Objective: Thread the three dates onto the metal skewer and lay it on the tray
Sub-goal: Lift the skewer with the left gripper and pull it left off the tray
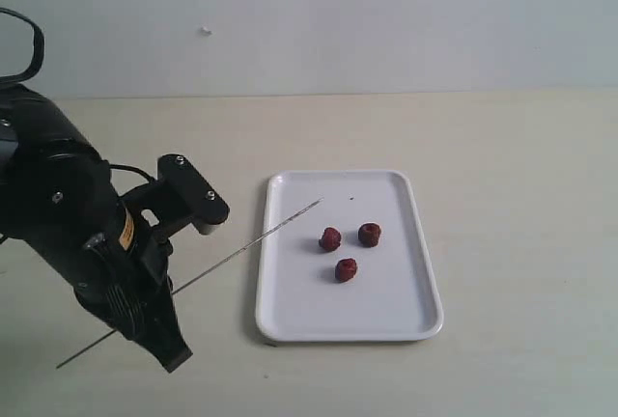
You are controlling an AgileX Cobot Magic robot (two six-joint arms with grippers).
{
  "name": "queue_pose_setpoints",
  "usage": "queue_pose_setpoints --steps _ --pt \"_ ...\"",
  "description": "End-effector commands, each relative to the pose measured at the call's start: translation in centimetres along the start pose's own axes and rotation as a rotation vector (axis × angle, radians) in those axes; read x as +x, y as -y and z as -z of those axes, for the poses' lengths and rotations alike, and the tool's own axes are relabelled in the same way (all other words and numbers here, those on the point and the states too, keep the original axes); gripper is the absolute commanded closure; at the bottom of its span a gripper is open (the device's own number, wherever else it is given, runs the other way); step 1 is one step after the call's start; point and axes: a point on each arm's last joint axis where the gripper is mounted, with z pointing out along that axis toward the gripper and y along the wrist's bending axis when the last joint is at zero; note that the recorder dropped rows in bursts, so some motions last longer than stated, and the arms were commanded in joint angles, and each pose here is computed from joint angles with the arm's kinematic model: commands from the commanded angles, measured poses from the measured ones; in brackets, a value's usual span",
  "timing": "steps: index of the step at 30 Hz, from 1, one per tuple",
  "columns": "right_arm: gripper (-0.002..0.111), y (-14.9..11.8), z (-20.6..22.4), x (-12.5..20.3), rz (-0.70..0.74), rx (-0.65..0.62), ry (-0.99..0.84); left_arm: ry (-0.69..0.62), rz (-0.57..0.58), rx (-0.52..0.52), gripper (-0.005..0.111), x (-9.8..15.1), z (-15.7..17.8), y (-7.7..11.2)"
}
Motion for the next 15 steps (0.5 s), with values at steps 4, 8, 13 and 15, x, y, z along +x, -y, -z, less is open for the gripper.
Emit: queue_pose_setpoints --steps 4,8,13,15 --pt "0.108 -0.1 0.0 -0.7 0.002 -0.009 0.095 0.027 0.091 0.000 0.107 0.1 0.1 -1.1" --pt "0.108 -0.3 0.5 -2.7 -0.039 -0.046 0.322 0.023 0.207 -0.007 0.107 0.6 -0.1 -2.9" --pt "0.108 -0.3 1.2 -4.4 -0.271 -0.110 0.517 0.018 0.251 0.001 0.107 1.0 -0.2 -3.7" --pt "0.108 -0.3 1.5 -4.8 -0.279 -0.120 0.573 0.021 0.244 0.001 0.107 0.9 -0.2 -3.7"
